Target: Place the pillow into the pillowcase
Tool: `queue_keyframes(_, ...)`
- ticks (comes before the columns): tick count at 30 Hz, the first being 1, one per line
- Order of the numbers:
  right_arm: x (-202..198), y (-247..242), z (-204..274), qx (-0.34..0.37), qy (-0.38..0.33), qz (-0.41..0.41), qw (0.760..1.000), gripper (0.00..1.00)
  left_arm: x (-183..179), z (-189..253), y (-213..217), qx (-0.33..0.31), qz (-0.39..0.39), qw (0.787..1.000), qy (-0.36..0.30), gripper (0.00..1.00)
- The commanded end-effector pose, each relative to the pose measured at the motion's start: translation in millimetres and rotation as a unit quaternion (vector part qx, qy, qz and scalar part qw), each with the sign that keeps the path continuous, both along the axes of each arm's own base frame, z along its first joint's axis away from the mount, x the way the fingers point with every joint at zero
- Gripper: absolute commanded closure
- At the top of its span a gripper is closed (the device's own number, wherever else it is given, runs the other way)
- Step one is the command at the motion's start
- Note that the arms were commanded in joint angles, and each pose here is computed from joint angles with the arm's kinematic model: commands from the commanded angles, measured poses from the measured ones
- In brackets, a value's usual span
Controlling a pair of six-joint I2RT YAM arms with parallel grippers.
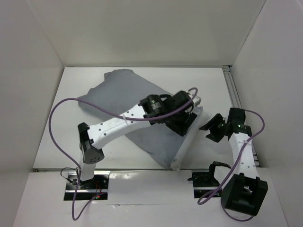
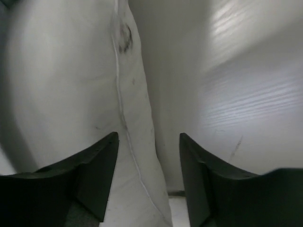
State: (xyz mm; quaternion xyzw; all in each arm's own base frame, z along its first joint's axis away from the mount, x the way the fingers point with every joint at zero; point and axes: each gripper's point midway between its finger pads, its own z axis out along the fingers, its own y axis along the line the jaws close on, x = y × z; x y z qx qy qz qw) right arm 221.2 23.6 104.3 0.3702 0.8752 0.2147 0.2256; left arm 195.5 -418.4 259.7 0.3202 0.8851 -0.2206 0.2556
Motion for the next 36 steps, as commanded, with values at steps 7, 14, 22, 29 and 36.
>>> queue_keyframes(7, 23, 105, 15, 0.167, -0.161, 0.142, 0.962, 0.73, 25, -16, 39, 0.086, 0.110, 0.987, -0.077, 0.31)
queue_keyframes(14, 74, 172, 57, 0.103, -0.210, 0.234, 0.944, 0.79, 33, -15, 57, 0.122, 0.129, 0.980, -0.091, 0.18)
queue_keyframes(22, 70, 113, 32, 0.087, -0.166, 0.164, 0.969, 0.45, 47, -27, 101, 0.206, 0.232, 0.942, -0.126, 0.19)
queue_keyframes(29, 41, 110, 11, 0.111, -0.143, 0.163, 0.970, 0.45, 66, -63, 120, 0.269, 0.276, 0.913, -0.133, 0.21)
queue_keyframes(36, 34, 109, 6, 0.109, -0.135, 0.166, 0.971, 0.45, 92, -76, 127, 0.283, 0.294, 0.902, -0.139, 0.32)
